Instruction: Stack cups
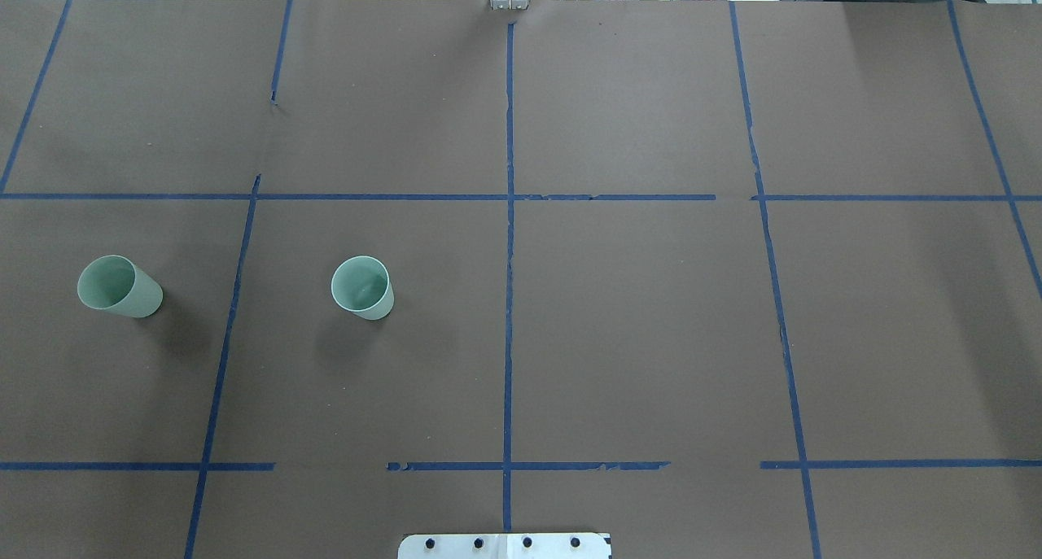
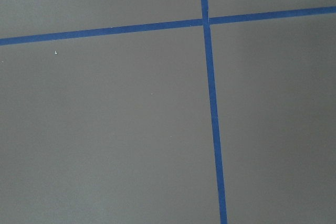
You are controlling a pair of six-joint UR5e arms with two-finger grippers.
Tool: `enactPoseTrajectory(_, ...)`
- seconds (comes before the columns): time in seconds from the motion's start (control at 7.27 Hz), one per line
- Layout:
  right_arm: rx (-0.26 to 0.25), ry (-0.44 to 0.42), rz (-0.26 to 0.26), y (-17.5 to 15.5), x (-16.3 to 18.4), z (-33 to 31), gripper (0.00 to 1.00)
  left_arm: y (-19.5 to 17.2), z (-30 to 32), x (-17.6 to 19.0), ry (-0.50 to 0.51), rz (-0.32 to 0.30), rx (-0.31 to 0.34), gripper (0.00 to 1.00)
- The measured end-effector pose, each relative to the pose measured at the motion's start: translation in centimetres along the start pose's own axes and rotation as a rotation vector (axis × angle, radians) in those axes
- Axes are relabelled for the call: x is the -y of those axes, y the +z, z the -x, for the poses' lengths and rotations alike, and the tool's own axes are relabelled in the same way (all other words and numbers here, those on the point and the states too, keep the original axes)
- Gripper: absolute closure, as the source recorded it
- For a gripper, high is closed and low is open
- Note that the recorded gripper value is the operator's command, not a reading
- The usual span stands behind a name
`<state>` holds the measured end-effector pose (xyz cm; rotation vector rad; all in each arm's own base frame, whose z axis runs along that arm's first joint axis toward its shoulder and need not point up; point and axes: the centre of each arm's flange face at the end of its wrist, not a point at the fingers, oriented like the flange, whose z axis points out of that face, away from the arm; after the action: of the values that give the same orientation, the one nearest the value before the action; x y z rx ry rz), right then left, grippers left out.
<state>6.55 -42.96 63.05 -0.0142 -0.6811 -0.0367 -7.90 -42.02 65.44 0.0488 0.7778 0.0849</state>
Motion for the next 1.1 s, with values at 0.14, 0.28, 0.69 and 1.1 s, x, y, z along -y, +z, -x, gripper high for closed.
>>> enactPoseTrajectory(0.14,0.000,0.000,0.000,0.0,0.0,0.0,0.00,0.0,0.0,0.0,0.001,0.000,0.000,0.00)
enactPoseTrajectory(0.28,0.000,-0.001,0.000,0.0,0.0,0.0,0.00,0.0,-0.1,0.1,0.004,-0.001,-0.001,0.00)
enactPoseTrajectory(0.69,0.000,0.000,-0.001,0.0,0.0,0.0,0.00,-1.4,-2.0,1.6,0.119,-0.131,-0.029,0.00)
enactPoseTrajectory(1.1,0.000,-0.001,0.000,0.0,0.0,0.0,0.00,1.4,-9.4,4.3,-0.002,-0.119,-0.104,0.00)
